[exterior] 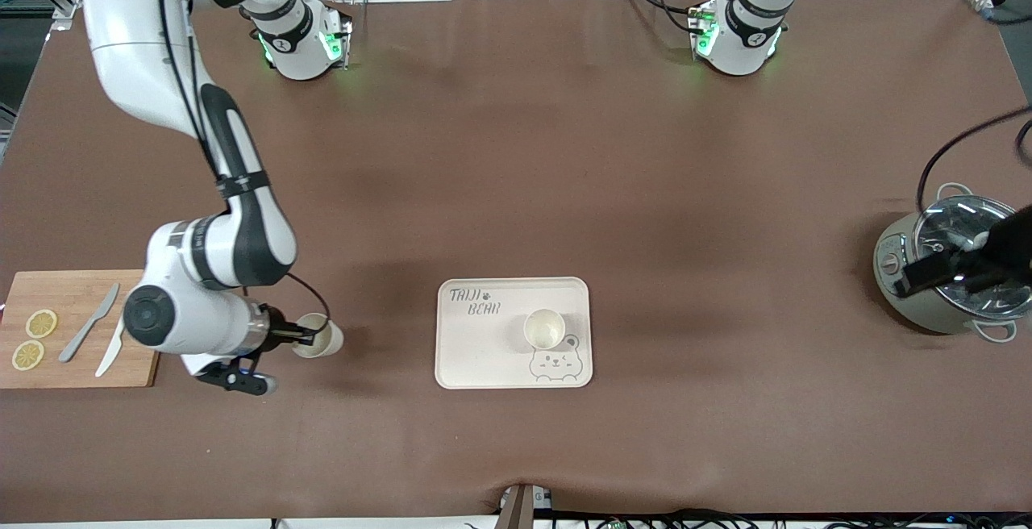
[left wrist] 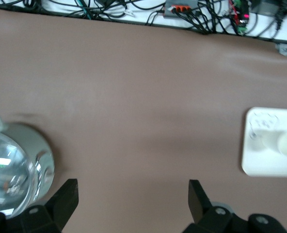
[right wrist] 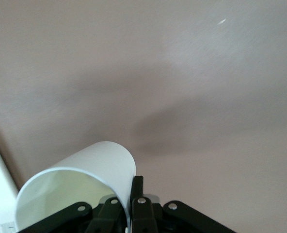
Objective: Place white IKEA cup upright on tray with both arms
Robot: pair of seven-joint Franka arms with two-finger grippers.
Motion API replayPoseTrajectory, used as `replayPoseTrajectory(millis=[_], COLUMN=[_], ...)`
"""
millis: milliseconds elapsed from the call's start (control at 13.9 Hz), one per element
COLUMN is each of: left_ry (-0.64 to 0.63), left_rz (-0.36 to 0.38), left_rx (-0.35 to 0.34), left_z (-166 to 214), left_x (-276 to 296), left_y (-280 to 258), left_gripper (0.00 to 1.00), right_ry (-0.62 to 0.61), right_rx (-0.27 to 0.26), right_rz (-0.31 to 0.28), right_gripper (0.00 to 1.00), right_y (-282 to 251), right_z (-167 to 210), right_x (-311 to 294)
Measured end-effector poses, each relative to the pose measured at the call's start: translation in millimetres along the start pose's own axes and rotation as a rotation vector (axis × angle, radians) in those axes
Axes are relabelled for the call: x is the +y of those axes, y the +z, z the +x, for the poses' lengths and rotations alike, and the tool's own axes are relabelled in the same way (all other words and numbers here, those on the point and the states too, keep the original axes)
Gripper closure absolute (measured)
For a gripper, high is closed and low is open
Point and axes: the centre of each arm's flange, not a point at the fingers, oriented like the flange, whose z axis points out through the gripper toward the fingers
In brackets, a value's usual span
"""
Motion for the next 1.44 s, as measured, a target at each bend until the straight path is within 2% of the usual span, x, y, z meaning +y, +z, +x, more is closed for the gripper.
replayPoseTrajectory(millis=[287, 503, 646, 790, 933, 1436], left_ry=[0.020, 0.056, 0.067, 0.078, 0.081, 0.100], left_rz=[0.000, -0.016, -0.002, 0.000, -0.001, 0.000], left_rx=[-0.074, -0.099, -0.102, -0.067, -0.060, -0.072], left_z=[-52.6, -76.6, -78.7, -76.6, -83.8, -89.1], left_x=[-4.6, -13.2, -13.8, -7.7, -4.8, -5.1], left_y=[-61.5, -78.0, -58.9, -23.0, 7.5, 28.0], left_gripper=[0.00, 0.00, 0.00, 0.00, 0.00, 0.00], right_ry=[0.131, 0.212, 0.242, 0.257, 0.270, 0.261], right_rx=[0.009, 0.031, 0.051, 0.075, 0.092, 0.121], right_rz=[-0.002, 0.012, 0.029, 0.052, 0.070, 0.092], right_gripper=[0.96, 0.96, 0.96, 0.96, 0.96, 0.96], right_y=[0.8, -3.3, -4.3, -4.3, -0.1, 38.8], right_z=[-36.2, -69.0, -86.2, -92.4, -96.0, -103.4], right_x=[-66.2, -120.4, -146.8, -159.6, -168.6, -188.7])
